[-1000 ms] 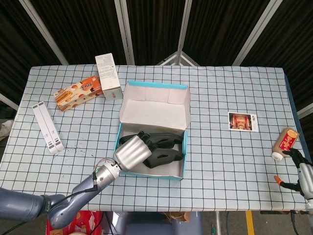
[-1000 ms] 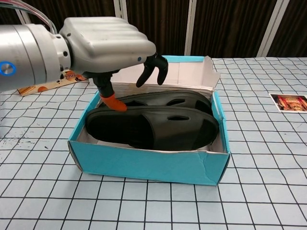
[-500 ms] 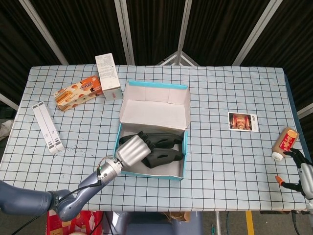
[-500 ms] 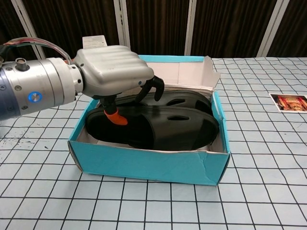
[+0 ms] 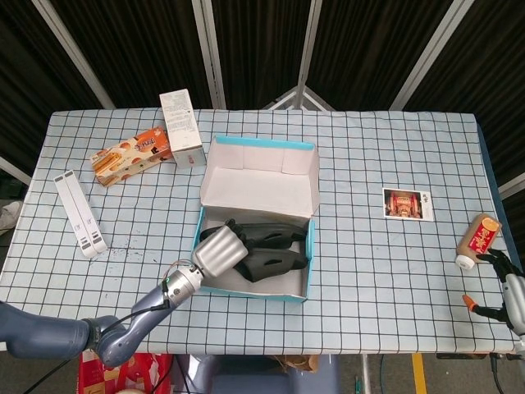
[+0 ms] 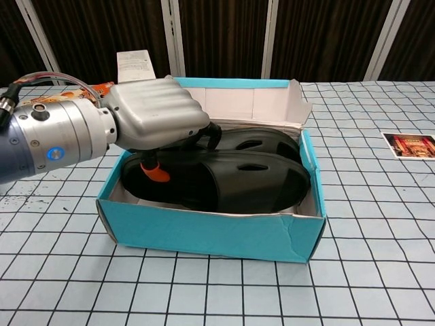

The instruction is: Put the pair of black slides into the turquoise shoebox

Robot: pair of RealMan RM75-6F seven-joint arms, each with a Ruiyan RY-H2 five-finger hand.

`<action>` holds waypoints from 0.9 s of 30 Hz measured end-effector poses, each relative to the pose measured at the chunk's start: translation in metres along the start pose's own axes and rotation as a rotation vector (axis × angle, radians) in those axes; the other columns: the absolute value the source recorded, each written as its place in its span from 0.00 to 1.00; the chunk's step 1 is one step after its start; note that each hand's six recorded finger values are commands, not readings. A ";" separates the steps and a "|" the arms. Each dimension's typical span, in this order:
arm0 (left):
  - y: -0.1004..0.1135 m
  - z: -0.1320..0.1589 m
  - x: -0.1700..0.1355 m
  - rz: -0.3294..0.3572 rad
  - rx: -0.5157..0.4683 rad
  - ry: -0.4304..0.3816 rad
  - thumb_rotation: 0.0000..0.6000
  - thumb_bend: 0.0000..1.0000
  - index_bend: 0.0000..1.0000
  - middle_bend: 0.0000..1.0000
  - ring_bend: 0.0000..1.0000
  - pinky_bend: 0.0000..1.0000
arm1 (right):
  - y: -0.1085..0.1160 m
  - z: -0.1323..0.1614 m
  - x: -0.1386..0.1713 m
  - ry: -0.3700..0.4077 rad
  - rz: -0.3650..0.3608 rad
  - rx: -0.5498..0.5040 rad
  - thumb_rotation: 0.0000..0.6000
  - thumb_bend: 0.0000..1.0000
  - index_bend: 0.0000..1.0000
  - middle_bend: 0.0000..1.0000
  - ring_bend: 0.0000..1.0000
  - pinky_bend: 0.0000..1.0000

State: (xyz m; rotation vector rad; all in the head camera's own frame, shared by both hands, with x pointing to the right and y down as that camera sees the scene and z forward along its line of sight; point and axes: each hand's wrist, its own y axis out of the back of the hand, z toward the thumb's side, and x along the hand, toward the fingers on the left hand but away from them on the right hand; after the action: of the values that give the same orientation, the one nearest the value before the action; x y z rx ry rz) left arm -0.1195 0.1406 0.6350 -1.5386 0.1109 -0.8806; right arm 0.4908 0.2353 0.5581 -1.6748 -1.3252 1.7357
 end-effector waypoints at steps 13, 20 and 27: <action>0.033 0.000 -0.009 0.114 -0.050 -0.038 1.00 0.30 0.30 0.46 0.31 0.34 | -0.001 0.002 -0.001 0.003 0.004 0.005 1.00 0.23 0.25 0.15 0.23 0.27; 0.037 -0.007 -0.019 0.107 -0.014 -0.039 1.00 0.33 0.39 0.52 0.34 0.36 | -0.001 0.002 -0.001 -0.003 0.002 0.004 1.00 0.23 0.26 0.15 0.23 0.27; 0.039 -0.005 -0.022 0.136 -0.101 -0.033 1.00 0.39 0.58 0.65 0.42 0.41 | -0.002 0.001 -0.001 -0.008 0.011 0.007 1.00 0.23 0.27 0.15 0.23 0.27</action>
State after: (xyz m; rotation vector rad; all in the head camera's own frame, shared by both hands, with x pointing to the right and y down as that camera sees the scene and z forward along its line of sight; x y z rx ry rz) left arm -0.1211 0.1412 0.5895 -1.6188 0.2365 -0.7516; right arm 0.4891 0.2354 0.5601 -1.6765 -1.3144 1.7526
